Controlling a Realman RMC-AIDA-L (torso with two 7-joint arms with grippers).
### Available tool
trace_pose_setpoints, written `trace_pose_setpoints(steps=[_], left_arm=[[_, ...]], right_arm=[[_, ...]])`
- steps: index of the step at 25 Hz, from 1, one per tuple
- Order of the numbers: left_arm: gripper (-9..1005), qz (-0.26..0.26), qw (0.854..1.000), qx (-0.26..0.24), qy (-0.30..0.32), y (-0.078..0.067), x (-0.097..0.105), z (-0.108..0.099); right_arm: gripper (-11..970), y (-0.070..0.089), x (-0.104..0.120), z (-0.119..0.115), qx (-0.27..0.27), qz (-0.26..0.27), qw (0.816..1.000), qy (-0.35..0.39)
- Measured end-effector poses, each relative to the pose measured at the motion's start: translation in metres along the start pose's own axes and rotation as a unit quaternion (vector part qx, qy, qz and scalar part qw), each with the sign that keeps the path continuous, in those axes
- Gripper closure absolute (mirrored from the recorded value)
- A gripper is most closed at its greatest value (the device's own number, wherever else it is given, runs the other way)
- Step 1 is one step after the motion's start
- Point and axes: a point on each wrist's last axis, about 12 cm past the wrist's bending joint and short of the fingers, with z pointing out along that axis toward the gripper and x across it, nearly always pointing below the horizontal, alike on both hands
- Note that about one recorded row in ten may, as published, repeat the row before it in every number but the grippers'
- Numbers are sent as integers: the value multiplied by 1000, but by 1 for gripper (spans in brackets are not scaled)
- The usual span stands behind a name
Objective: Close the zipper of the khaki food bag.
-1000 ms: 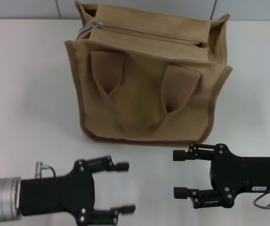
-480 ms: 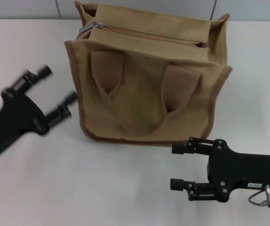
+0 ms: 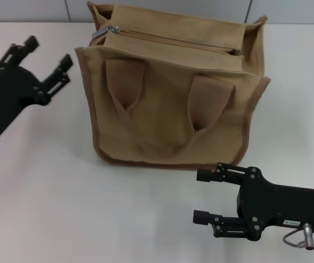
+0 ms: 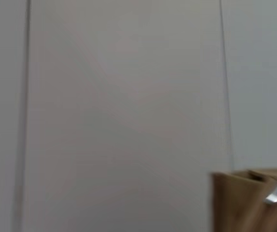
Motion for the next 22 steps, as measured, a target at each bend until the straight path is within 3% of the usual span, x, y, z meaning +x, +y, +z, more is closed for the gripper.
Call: trace_pose_setpoints(steps=[3, 7, 11, 12, 16, 22], left_arm=[[196, 27, 997, 66, 38, -12, 7, 15], [197, 40, 993, 95, 54, -18, 10, 18], [197, 39, 994, 92, 49, -18, 9, 20], [197, 30, 997, 68, 24, -15, 3, 26], [197, 17, 998, 52, -11, -12, -5, 36], [196, 14, 998, 58, -25, -15, -9, 44]], right_arm=[[204, 2, 2, 0, 2, 4, 1000, 0], [204, 2, 4, 0, 5, 8, 1000, 1], [205, 0, 4, 2, 7, 6, 1000, 6], [205, -1, 3, 3, 7, 6, 1000, 6], [205, -2, 3, 4, 7, 6, 1000, 7], [205, 0, 4, 4, 6, 8, 1000, 4]])
